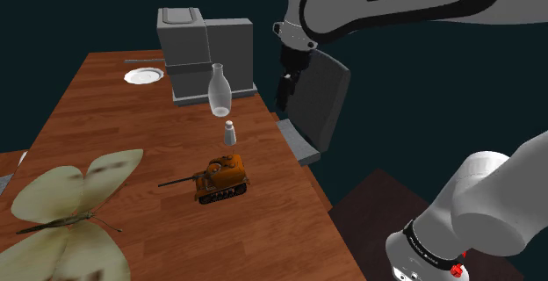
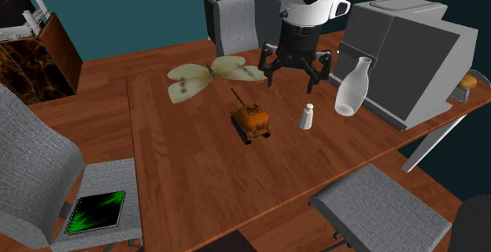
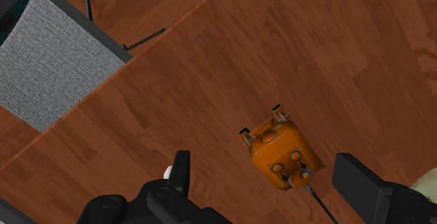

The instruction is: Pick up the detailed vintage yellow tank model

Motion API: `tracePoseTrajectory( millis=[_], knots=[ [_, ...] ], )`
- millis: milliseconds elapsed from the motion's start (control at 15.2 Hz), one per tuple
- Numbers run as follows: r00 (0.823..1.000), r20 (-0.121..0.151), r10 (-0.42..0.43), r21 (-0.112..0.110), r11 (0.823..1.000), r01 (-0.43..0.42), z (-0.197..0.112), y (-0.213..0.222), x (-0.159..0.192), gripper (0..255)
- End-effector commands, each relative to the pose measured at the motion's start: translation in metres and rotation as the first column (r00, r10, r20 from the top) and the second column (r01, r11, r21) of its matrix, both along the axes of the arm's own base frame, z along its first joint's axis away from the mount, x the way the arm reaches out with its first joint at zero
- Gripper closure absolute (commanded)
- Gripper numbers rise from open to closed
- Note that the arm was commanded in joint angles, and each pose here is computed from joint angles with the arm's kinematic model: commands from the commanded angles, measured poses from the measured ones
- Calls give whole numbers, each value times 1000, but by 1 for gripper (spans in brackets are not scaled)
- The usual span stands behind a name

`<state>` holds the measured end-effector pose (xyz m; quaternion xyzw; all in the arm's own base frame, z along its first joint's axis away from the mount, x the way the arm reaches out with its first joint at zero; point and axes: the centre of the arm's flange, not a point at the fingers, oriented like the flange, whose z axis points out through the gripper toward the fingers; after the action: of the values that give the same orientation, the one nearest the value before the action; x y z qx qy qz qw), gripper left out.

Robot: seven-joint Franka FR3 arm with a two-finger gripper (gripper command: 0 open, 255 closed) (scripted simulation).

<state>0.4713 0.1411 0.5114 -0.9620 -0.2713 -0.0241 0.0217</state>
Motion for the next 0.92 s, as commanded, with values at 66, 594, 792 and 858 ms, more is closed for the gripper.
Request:
tracePoseTrajectory(
  millis=[66, 594, 792, 858],
  knots=[
    [997, -13, 82, -13, 997, -82, -24, 28, 25, 0],
    [956, -52, 290, -45, 955, -293, -88, 108, 70, 0],
    [928, -69, 365, -54, 928, -369, -113, 140, 81, 0],
    [918, -75, 389, -57, 917, -394, -122, 150, 85, 0]
  ],
)
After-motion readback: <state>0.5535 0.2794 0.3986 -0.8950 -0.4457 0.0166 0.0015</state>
